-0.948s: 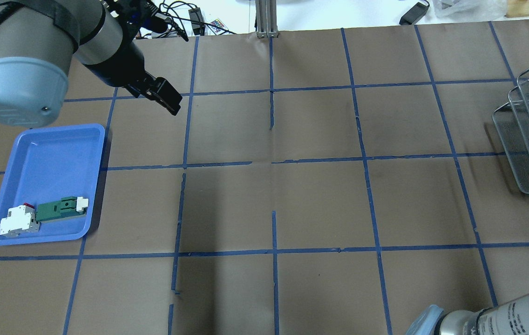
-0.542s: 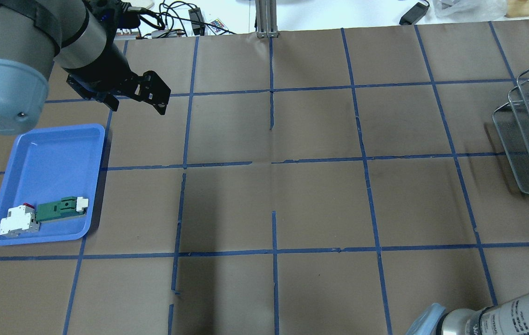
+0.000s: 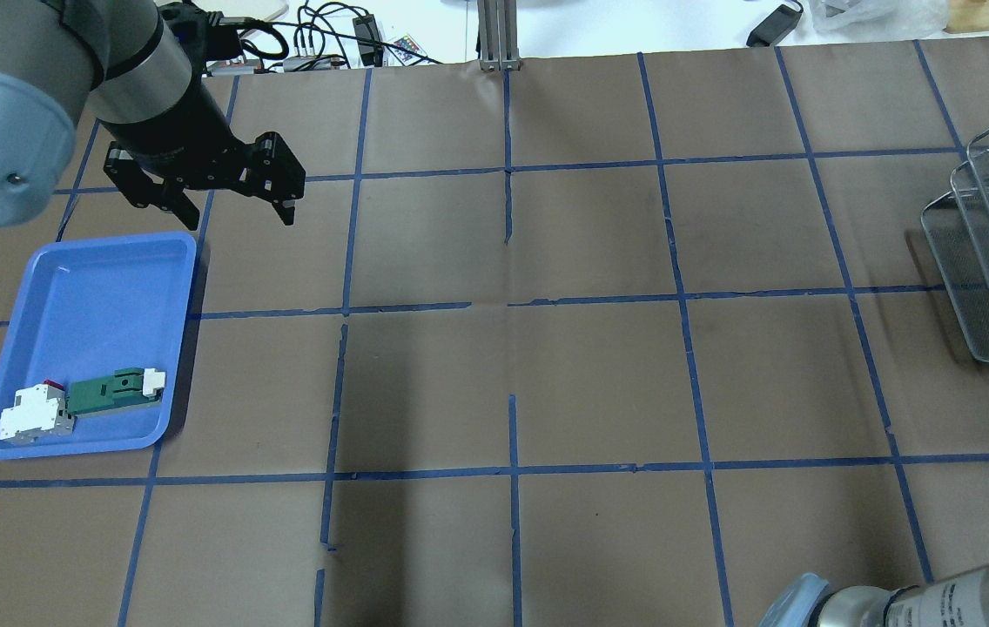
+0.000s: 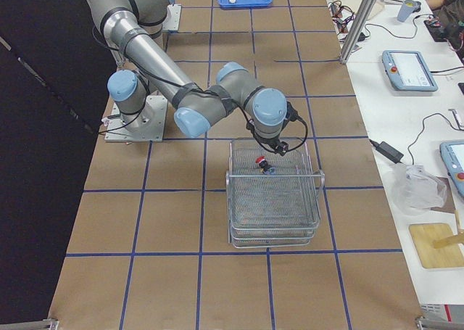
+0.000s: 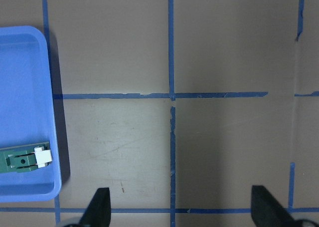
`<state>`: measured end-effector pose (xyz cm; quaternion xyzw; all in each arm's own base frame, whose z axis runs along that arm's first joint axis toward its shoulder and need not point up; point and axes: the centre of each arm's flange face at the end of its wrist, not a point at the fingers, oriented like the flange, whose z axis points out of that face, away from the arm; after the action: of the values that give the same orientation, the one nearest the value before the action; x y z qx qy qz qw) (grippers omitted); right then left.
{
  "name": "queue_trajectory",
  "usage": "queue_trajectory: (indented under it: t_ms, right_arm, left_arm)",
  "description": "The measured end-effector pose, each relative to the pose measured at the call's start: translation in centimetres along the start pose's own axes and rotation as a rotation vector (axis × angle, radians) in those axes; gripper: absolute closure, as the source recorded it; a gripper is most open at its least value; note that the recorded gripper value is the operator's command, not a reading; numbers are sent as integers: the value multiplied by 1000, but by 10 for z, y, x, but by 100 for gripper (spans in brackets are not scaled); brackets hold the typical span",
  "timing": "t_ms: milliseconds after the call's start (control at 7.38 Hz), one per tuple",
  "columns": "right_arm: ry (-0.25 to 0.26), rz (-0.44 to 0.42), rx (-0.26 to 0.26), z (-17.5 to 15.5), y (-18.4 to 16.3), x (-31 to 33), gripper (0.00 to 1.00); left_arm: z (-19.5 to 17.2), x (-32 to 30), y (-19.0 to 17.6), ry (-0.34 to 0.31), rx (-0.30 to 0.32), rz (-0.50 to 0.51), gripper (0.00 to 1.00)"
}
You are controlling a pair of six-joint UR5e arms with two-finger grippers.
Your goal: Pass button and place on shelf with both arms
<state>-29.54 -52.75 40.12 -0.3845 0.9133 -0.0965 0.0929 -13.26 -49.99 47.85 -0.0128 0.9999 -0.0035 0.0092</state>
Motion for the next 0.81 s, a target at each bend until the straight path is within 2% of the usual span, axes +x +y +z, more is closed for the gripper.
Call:
queue_trajectory:
  t_ms: [135, 406, 677, 812]
  right_arm:
    - [20, 55, -33, -12, -44, -37, 0]
    - [82, 177, -99, -23, -155, -147, 0]
    - [119, 350, -122, -8, -261, -268, 0]
    - [134, 463, -127, 1, -291, -311, 0]
  left_arm:
    - [-5, -2, -1, 1, -22, -5, 0]
    - [-11, -2, -3, 27, -41, -11, 0]
    - [-11, -4, 1, 38, -46, -6, 0]
    - [-11, -4, 4, 37, -45, -4, 0]
